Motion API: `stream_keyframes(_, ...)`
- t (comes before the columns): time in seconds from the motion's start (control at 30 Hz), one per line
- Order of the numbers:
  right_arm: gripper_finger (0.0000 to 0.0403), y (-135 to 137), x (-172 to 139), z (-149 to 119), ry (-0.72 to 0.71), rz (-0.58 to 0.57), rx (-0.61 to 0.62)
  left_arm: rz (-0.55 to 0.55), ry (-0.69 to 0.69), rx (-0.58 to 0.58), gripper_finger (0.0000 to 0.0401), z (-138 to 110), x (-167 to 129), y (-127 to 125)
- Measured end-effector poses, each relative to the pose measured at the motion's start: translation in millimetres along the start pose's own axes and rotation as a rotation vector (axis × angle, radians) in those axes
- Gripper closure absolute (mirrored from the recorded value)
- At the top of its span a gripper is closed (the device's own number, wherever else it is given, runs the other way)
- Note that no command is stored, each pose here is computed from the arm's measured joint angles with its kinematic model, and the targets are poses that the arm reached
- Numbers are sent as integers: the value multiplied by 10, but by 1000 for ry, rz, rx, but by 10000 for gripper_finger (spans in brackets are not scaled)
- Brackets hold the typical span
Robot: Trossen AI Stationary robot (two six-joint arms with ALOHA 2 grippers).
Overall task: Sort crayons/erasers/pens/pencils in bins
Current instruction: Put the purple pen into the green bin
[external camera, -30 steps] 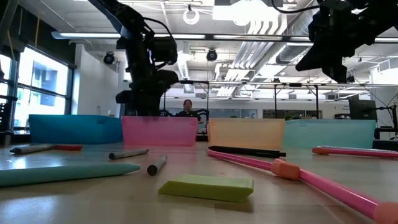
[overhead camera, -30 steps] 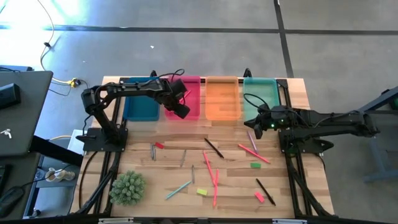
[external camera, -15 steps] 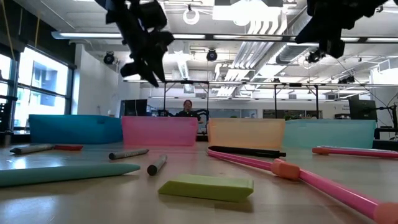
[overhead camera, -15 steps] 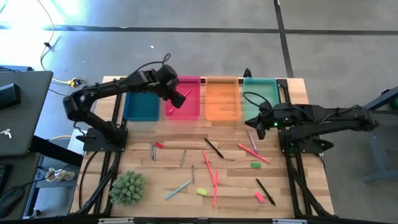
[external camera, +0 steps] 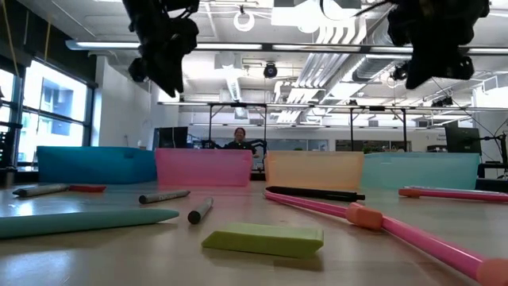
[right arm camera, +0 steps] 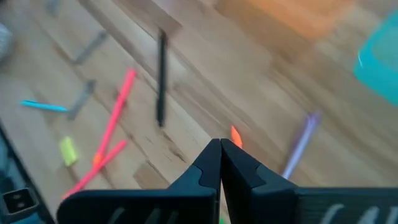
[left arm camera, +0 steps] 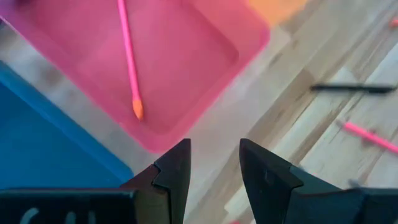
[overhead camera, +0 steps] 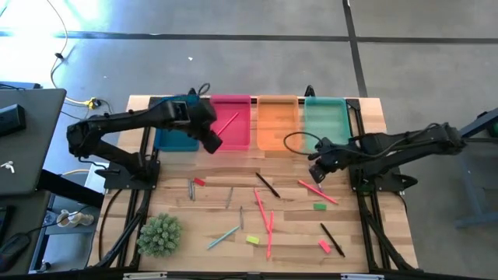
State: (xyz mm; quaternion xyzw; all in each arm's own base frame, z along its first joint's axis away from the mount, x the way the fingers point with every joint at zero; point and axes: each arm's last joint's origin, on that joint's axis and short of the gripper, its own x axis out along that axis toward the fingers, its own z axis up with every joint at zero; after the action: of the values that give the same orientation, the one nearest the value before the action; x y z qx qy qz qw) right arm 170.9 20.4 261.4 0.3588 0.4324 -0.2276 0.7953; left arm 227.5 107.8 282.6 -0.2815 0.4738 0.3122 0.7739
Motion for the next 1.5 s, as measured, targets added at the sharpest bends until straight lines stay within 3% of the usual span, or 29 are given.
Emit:
stream_keyframes(0.3, 402, 24, 258, -60, 77, -179, 129, -11, 68, 30, 275, -246, 186, -157)
stream_keyframes(0.57, 397, 50, 504, -76, 133, -292, 123, -31, 74, 91, 275, -311, 175, -266)
stream_keyframes(0.8, 330, 31, 728, -62, 153, -403, 193, -43, 79, 124, 275, -356, 167, -331)
stream_keyframes(1.1, 249, -47, 973, -5, 195, -514, 142, -47, 82, 161, 275, -374, 164, -353)
stream_keyframes(1.5, 231, -195, 1257, 156, 292, -532, 113, -47, 83, 161, 275, -375, 164, -352)
